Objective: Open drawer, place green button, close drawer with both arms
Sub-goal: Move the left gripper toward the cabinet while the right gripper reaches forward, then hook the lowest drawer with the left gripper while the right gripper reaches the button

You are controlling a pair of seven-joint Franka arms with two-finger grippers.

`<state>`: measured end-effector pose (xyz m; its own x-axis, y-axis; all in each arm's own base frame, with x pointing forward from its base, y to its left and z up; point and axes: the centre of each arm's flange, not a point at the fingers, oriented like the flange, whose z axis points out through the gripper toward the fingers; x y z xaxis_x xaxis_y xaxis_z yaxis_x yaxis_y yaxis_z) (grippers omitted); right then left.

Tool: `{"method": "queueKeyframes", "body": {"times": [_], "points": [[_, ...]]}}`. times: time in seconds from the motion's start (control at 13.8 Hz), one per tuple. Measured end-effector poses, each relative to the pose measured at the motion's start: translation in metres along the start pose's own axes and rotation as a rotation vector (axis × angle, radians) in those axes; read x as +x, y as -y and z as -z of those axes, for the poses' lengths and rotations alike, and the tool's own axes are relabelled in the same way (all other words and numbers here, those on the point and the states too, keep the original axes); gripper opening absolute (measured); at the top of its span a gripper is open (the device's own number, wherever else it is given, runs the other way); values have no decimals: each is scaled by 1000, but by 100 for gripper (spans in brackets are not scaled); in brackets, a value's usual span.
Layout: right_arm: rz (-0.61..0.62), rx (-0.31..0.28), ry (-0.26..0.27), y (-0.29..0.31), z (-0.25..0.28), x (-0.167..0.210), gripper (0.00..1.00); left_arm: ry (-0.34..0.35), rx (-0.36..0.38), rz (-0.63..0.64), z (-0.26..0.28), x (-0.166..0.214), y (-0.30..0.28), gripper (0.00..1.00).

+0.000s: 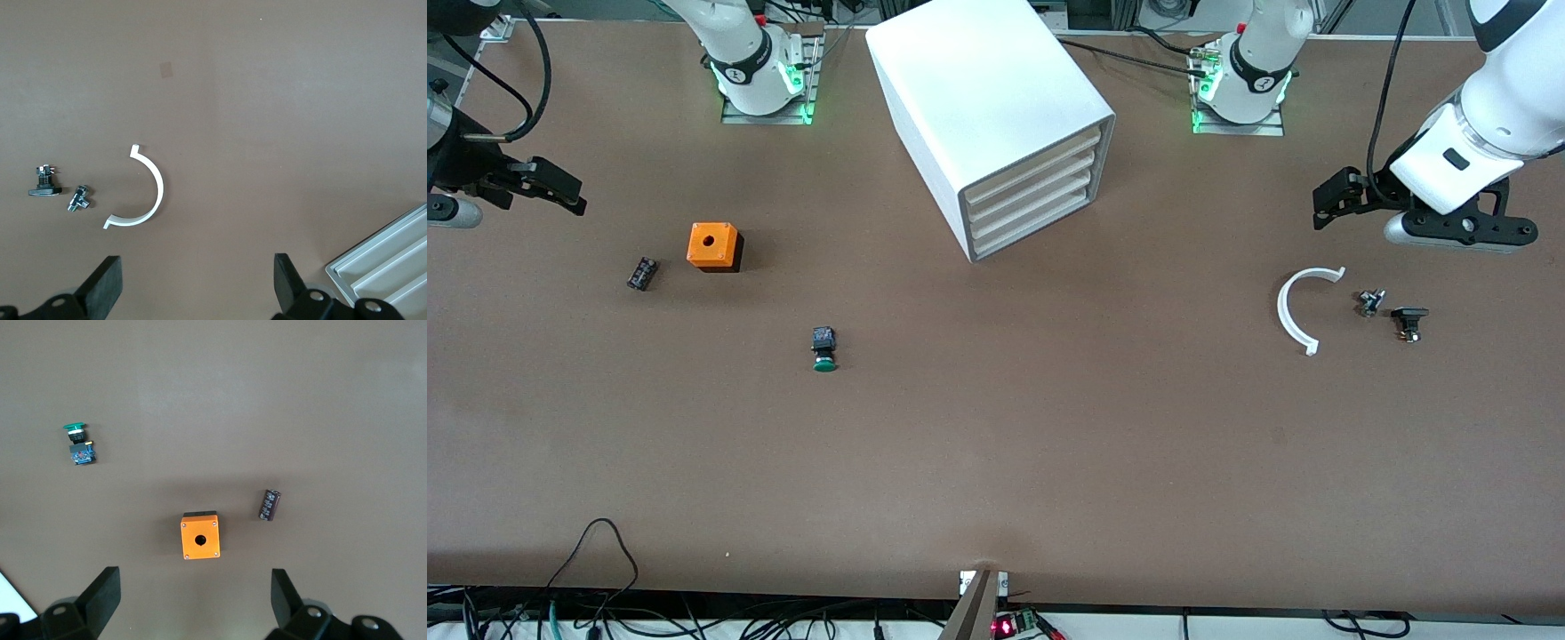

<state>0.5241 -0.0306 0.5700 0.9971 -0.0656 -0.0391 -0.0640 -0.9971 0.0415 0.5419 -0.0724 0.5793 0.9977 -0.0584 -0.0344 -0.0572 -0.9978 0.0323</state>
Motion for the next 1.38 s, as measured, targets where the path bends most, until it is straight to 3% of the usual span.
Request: {"method": "queueKeyframes", "body": {"times": [0.44, 0.65, 0.87, 1.09, 1.24, 1.38], "points": [[0, 0, 0, 0, 0, 0, 100, 9, 0, -5, -2, 0, 0, 100], [0, 0, 0, 0, 0, 0, 100, 71, -47, 1, -29, 1, -3, 100], [0, 2, 5, 1, -3, 1, 100, 186, -246, 39, -105, 8, -19, 100], [16, 46, 2, 18, -15, 12, 100, 278, -544, 81, -210, 5, -35, 100], [52, 73, -22, 45, -28, 25, 100, 339, -726, 152, -273, -14, -49, 100], [102, 75, -32, 76, -45, 36, 100, 395, -858, 178, -318, -38, -68, 100]]}}
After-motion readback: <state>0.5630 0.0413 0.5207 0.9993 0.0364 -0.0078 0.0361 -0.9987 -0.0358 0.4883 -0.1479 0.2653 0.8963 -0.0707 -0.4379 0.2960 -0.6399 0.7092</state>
